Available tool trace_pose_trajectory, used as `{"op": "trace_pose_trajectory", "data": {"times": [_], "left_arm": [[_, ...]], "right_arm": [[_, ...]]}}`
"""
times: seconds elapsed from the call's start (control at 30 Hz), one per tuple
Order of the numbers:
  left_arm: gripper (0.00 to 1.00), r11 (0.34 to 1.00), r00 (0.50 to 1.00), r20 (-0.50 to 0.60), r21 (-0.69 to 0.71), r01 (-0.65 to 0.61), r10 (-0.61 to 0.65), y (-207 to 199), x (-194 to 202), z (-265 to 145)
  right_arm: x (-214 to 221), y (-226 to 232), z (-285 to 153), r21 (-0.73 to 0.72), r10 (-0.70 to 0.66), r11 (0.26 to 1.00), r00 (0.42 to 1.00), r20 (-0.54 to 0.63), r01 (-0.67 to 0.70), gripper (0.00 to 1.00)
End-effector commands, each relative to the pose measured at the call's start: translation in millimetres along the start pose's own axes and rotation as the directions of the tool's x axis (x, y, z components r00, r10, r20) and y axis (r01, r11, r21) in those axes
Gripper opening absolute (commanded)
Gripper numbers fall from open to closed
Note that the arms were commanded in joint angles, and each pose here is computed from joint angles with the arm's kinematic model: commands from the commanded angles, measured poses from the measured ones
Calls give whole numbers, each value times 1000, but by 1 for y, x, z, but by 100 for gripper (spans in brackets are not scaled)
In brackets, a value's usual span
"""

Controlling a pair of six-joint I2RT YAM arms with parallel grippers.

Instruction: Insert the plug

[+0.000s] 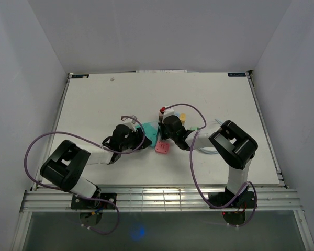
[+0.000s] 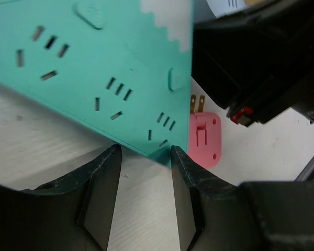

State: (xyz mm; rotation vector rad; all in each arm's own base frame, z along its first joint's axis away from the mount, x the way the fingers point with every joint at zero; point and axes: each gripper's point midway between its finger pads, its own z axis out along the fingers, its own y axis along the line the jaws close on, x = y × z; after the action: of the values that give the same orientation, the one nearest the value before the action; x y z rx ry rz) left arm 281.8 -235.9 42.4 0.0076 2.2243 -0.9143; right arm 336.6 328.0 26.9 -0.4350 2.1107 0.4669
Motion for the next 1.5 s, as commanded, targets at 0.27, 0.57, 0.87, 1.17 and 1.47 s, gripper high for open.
{"op": "trace_pose_trajectory", "data": {"times": [0.27, 0.57, 0.87, 1.17, 1.47], "left_arm": [[57, 999, 1000, 6, 40, -12, 12, -33, 16, -20], [73, 999, 988, 151, 26, -19, 15, -52, -37, -52], [76, 995, 955, 284, -30, 96, -83, -27, -102, -62], [77, 975, 947, 299, -151, 166, -115, 23, -120, -45], [77, 955, 957, 250, -215, 204, -148, 65, -111, -30]], "right_arm": [[-32, 44, 8, -199, -38, 979, 995, 87, 55, 11], [-37, 52, 4, -242, -52, 968, 994, 95, 73, 14], [-46, 43, -18, -211, -64, 973, 988, 140, 93, 20], [-45, 38, -15, -181, -49, 981, 991, 125, 71, 20], [-41, 44, -3, -185, -57, 980, 994, 96, 74, 18]]}}
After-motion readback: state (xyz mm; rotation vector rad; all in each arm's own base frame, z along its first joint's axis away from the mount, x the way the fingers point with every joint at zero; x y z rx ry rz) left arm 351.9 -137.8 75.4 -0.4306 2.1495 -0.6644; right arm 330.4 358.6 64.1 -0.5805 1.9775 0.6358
